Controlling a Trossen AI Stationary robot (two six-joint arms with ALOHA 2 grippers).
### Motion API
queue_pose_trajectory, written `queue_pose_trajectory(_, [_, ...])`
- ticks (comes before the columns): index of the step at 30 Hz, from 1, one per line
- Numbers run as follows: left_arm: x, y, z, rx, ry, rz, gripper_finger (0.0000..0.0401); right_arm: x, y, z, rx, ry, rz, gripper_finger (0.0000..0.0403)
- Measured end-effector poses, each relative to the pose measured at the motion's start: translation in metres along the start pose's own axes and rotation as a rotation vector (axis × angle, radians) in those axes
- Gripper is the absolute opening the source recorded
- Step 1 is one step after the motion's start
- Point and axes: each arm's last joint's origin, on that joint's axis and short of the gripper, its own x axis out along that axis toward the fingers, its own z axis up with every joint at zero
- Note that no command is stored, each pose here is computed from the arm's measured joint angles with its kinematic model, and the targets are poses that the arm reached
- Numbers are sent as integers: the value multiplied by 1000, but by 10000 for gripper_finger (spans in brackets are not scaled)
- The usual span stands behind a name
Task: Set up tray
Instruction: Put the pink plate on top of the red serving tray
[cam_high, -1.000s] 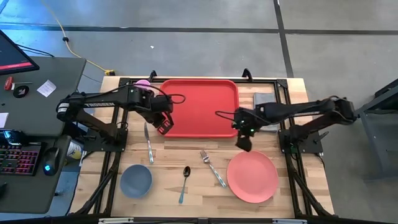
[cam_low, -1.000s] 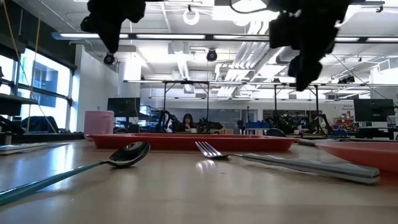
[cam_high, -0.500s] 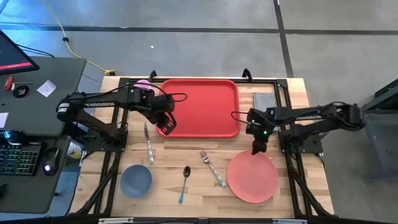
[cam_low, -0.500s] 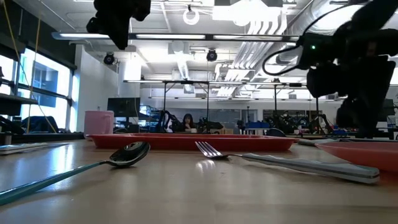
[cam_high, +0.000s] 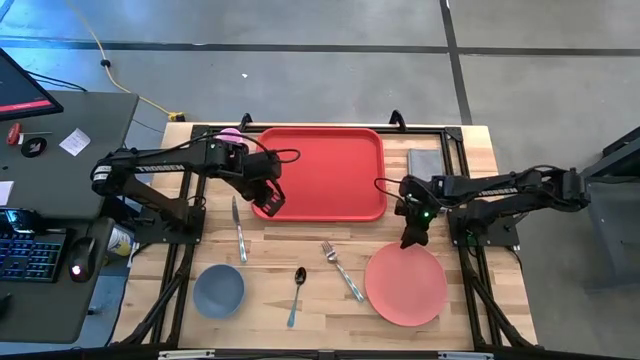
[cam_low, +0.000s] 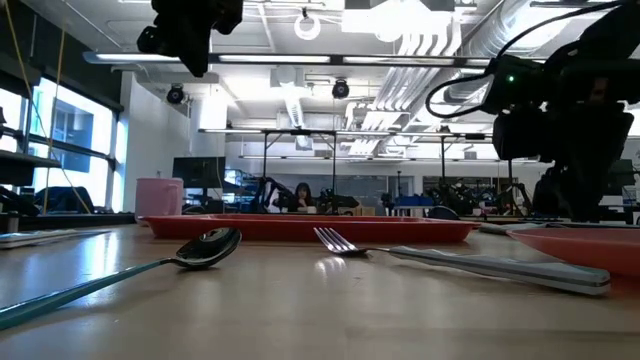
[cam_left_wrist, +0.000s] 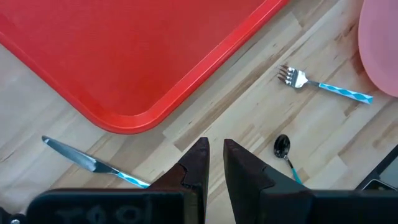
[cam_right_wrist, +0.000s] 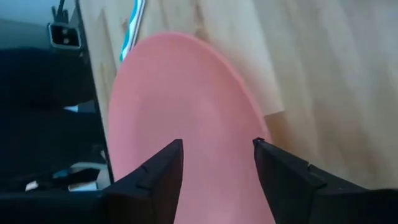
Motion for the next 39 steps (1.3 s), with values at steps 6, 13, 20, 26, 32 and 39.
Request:
queue_pose_trajectory(6, [0, 0, 0, 0, -3, 0, 85, 13, 7, -5, -51, 73, -11, 179])
queue_pose_trajectory(13, [0, 0, 0, 0, -4, 0, 85, 30, 11, -12, -84, 171, -42, 177])
queue_pose_trajectory(20, [0, -1, -1, 5, 2, -5, 85, 29, 15, -13, -16, 159, -46, 160])
queue_pose_trajectory(26, [0, -7, -7, 47, 8, -10, 85, 23, 17, -12, 49, 75, -141, 169])
queue_pose_trajectory(32, [0, -13, -13, 83, 16, -17, 85, 13, 19, -15, 101, -11, -248, 206])
queue_pose_trajectory(39, [0, -20, -21, 119, 28, -26, 85, 5, 16, -22, 205, -60, -394, 248])
